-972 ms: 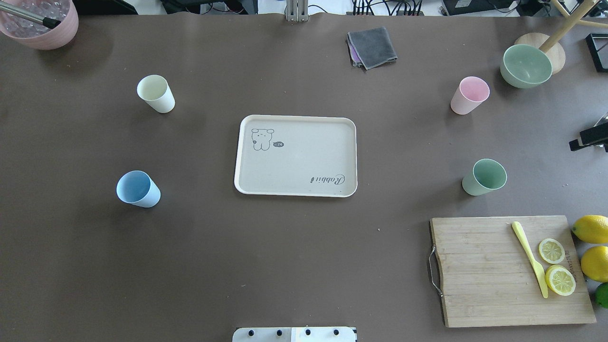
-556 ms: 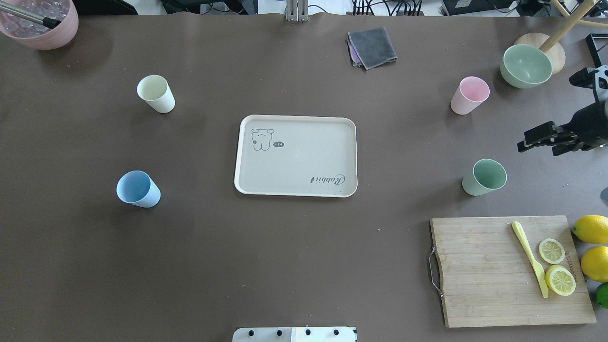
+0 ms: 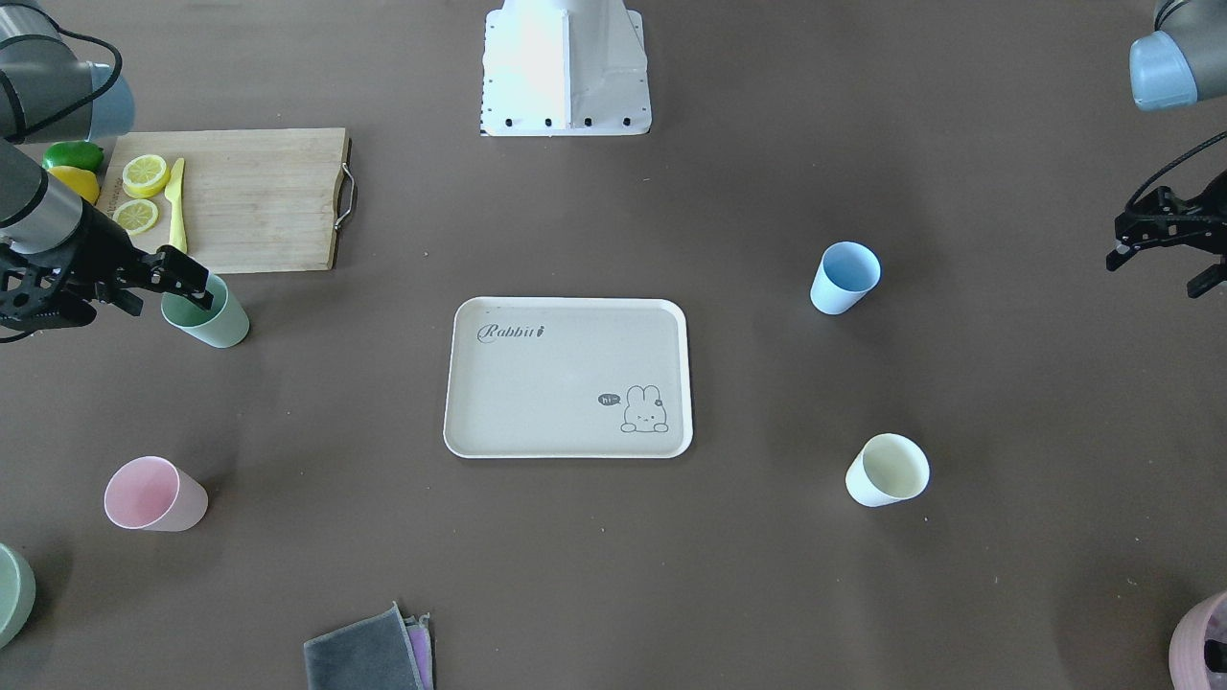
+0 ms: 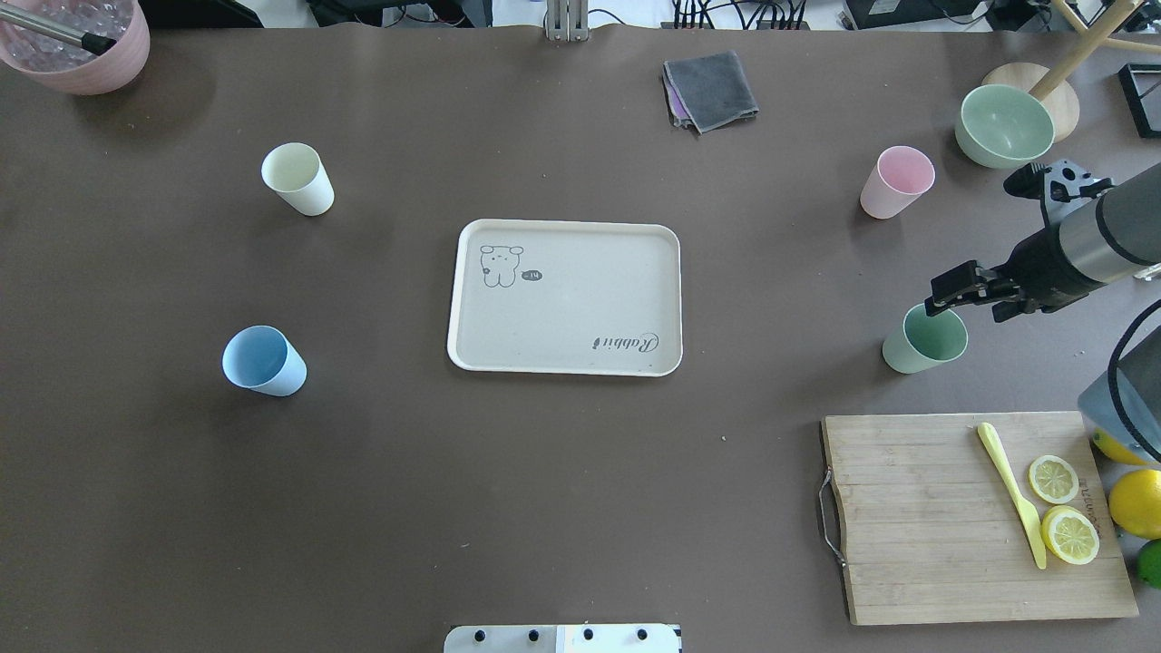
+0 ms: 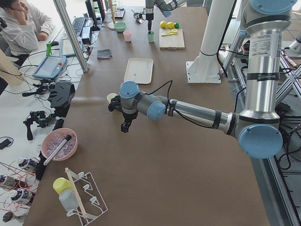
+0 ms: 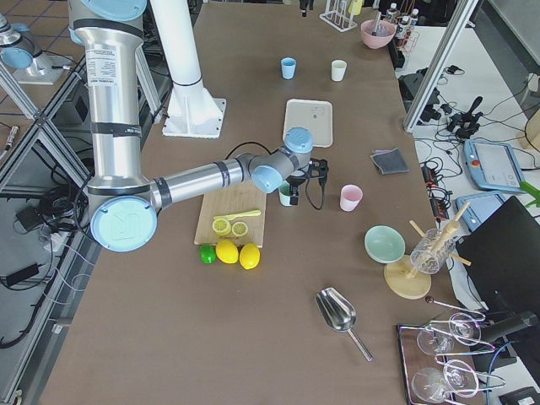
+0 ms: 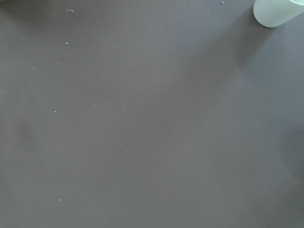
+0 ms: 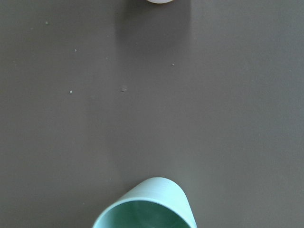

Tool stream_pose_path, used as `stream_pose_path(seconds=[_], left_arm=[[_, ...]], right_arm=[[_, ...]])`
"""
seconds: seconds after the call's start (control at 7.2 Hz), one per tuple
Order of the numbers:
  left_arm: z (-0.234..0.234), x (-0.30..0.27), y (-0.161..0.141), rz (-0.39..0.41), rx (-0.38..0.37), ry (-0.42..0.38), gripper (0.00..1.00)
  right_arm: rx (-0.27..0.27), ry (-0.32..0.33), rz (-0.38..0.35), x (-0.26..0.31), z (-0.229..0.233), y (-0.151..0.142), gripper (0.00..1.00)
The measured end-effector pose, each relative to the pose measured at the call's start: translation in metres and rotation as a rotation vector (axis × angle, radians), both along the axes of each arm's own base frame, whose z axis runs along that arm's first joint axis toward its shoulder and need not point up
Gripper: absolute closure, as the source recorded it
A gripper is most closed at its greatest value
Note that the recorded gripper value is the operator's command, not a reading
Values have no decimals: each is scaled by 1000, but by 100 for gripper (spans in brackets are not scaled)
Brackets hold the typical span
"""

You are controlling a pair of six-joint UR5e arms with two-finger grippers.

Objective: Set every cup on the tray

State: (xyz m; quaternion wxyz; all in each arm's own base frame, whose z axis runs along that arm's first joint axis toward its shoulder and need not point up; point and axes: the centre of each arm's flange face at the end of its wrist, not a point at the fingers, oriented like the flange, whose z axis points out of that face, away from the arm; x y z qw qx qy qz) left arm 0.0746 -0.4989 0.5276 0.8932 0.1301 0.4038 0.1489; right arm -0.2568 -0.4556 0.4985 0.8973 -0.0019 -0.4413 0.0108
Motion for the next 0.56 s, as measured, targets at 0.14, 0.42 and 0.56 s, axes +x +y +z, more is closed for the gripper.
stream_pose_path(seconds=[0.14,0.42,0.56], left_arm=[[2,0,0,-6,-11,0,2],[2,0,0,-10,-17,1,2],[1,1,-1,-18,-23,3,3]], right_arm=[[-5,4,-7,-4,3,1,91],[-34,9,-24,-11,14,0,100],[-44,6,-31,-14,15,-1,100]])
